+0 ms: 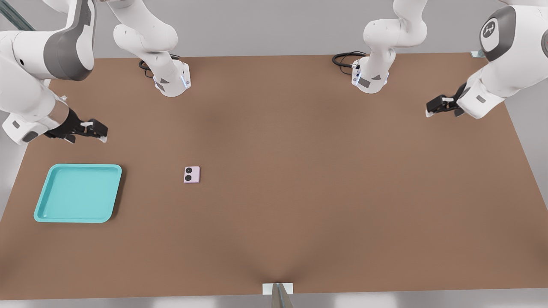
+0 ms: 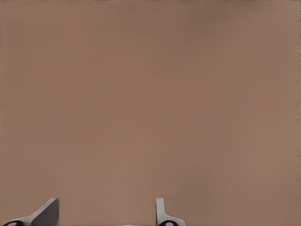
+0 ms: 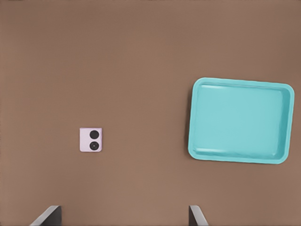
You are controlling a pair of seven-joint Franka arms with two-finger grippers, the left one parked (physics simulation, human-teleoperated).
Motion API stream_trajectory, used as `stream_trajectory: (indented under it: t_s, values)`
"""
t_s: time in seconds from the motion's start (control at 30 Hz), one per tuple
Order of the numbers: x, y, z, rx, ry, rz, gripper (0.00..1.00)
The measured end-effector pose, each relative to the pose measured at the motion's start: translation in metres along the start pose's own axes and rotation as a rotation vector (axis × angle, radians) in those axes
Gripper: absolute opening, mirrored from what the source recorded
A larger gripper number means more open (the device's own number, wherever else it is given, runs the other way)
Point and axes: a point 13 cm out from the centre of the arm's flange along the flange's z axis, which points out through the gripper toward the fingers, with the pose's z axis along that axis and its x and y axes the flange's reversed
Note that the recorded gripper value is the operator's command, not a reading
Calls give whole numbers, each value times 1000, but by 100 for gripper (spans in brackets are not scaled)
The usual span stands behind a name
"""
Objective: Keep left arm still and place phone on the tray with right arm
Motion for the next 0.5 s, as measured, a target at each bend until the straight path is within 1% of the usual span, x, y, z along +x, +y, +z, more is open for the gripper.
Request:
stream_trajectory:
  t_s: [0.07, 0.17, 0.23, 0.27, 0.37, 0.5]
  values:
    - [-6, 4, 10, -5, 11, -7, 100]
    - [-34, 14, 97, -19, 110, -25, 100]
    - [-55, 50, 150, -34, 141, -77, 100]
    - [-58, 75, 171, -41, 152, -110, 100]
    - [-45, 124, 225, -50, 183, -153, 100]
    - [-14, 159, 296, -50, 218, -145, 100]
